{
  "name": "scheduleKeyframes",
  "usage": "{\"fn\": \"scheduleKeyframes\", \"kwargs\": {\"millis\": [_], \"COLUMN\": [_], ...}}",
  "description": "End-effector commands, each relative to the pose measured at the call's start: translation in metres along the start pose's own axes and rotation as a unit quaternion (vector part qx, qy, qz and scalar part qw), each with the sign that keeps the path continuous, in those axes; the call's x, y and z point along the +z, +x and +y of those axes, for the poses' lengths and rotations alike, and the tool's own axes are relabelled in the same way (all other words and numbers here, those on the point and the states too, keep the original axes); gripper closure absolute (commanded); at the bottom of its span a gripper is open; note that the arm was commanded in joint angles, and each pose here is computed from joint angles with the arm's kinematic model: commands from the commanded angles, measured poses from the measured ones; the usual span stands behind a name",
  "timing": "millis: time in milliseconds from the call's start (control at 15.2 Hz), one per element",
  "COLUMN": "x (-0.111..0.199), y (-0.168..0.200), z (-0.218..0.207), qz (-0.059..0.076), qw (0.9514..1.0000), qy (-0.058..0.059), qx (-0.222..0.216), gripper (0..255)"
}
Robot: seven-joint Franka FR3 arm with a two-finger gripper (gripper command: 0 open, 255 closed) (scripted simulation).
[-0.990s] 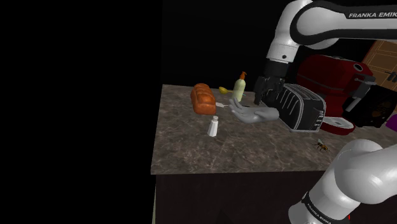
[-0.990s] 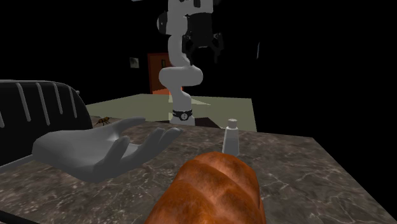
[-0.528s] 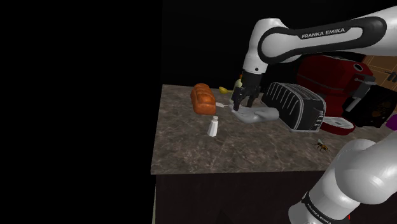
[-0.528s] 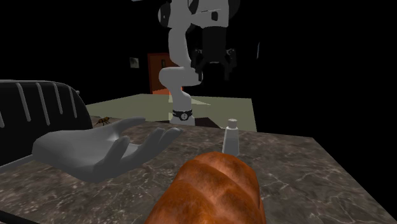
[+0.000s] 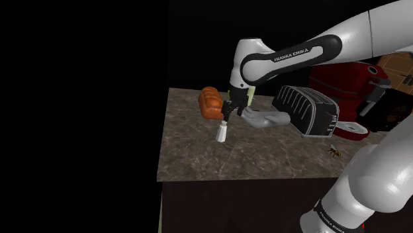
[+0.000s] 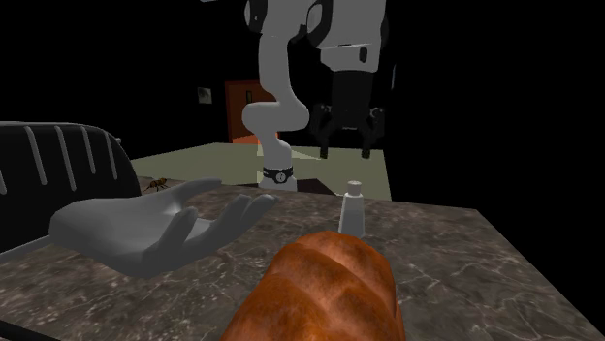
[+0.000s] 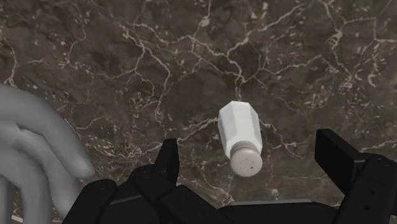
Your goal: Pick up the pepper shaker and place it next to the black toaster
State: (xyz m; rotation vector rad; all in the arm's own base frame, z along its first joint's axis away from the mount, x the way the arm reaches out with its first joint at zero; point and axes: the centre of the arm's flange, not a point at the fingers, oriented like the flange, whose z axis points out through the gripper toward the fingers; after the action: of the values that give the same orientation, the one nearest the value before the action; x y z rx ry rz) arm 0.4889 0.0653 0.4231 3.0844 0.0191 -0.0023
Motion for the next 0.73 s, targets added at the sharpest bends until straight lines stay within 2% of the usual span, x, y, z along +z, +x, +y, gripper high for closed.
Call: {"fn": "scheduleKeyframes", "kwargs": {"millis": [0,132,660], "x": [0.017,0.032,0.073], "y": [0.017,0.036,0.039], "z": [-0.009,-0.017,-0.016], "qz": [0.006,0.011,0.012], "qw": [0.9999,0.9995,0.9995], "qy": [-0.010,-0.021,-0.022], "qx": [-0.011,-0.021,-0.022], "gripper": [0,0,0]}}
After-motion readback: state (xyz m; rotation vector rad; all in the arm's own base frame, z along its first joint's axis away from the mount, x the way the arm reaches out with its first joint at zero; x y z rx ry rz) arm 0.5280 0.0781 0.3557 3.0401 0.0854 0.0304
